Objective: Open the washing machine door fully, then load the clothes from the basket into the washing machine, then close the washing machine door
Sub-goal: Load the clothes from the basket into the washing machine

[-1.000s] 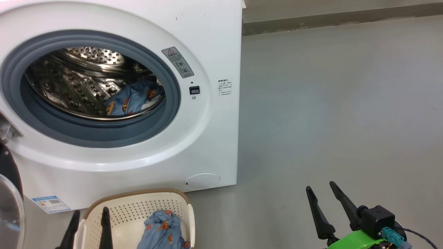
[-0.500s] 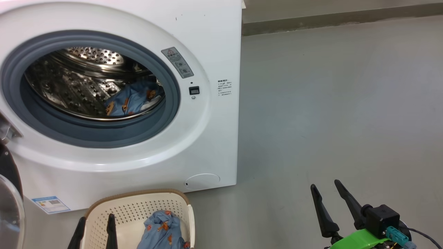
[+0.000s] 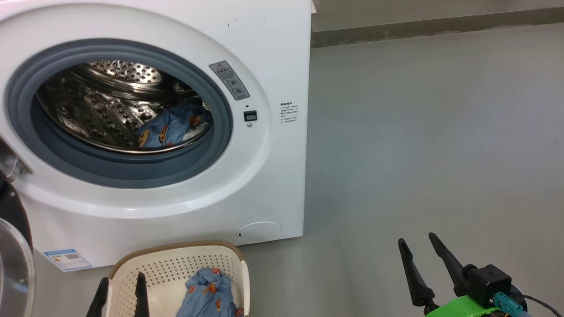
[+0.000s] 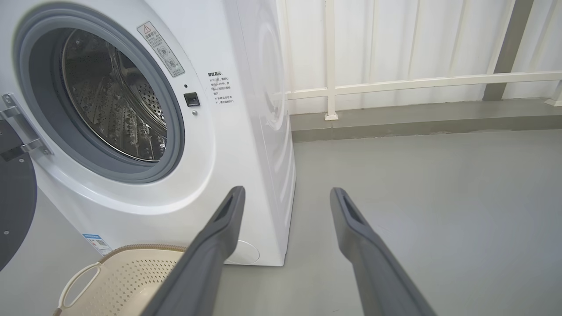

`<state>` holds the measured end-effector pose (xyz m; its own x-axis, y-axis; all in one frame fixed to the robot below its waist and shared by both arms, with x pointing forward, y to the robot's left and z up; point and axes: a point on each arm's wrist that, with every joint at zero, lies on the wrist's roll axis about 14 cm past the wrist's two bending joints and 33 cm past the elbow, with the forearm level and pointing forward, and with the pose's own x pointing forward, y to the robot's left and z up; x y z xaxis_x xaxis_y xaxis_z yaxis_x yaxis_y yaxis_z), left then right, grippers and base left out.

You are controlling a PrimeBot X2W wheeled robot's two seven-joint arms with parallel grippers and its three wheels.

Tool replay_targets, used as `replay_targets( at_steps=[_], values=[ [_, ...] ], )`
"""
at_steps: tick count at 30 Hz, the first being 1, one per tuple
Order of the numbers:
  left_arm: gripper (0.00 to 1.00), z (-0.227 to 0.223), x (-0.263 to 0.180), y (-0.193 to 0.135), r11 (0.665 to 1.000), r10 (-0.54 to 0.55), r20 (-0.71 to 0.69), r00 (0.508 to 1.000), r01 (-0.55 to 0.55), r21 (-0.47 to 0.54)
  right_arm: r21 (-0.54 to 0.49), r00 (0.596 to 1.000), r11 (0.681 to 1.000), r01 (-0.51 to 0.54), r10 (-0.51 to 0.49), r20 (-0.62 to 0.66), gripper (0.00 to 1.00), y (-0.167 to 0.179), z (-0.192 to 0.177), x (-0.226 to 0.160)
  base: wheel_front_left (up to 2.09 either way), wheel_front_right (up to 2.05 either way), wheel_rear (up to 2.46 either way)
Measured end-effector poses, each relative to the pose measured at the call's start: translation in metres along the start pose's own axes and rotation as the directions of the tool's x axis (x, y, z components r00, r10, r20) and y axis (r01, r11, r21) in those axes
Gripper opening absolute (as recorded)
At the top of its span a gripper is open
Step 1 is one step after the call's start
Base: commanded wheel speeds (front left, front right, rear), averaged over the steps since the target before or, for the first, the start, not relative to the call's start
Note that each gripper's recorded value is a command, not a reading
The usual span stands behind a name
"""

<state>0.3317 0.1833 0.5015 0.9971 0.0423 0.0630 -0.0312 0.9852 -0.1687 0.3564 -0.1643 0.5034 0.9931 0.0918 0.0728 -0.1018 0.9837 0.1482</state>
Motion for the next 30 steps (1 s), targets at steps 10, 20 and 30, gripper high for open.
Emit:
replay_targets(
  at_steps=[10, 20, 30],
  values=[
    [1.00, -0.003, 0.000, 0.002, 1.000, 0.008, -0.010, 1.000, -0.008, -0.007, 0.000, 1.000, 1.000, 0.005, -0.005, -0.004, 1.00, -0.002, -0.001, 0.001, 0.00, 0.00, 0.00],
    [1.00, -0.028, 0.002, 0.004, 0.999, 0.019, -0.090, 0.996, -0.022, -0.037, 0.010, 0.999, 1.000, 0.015, -0.015, -0.029, 1.00, -0.005, -0.010, 0.005, 0.00, 0.00, 0.00],
    [1.00, -0.070, 0.023, -0.001, 0.997, -0.017, -0.211, 0.977, 0.001, -0.075, 0.013, 0.993, 0.999, 0.043, -0.041, -0.106, 1.00, -0.015, -0.037, 0.017, 0.00, 0.00, 0.00]
  ],
)
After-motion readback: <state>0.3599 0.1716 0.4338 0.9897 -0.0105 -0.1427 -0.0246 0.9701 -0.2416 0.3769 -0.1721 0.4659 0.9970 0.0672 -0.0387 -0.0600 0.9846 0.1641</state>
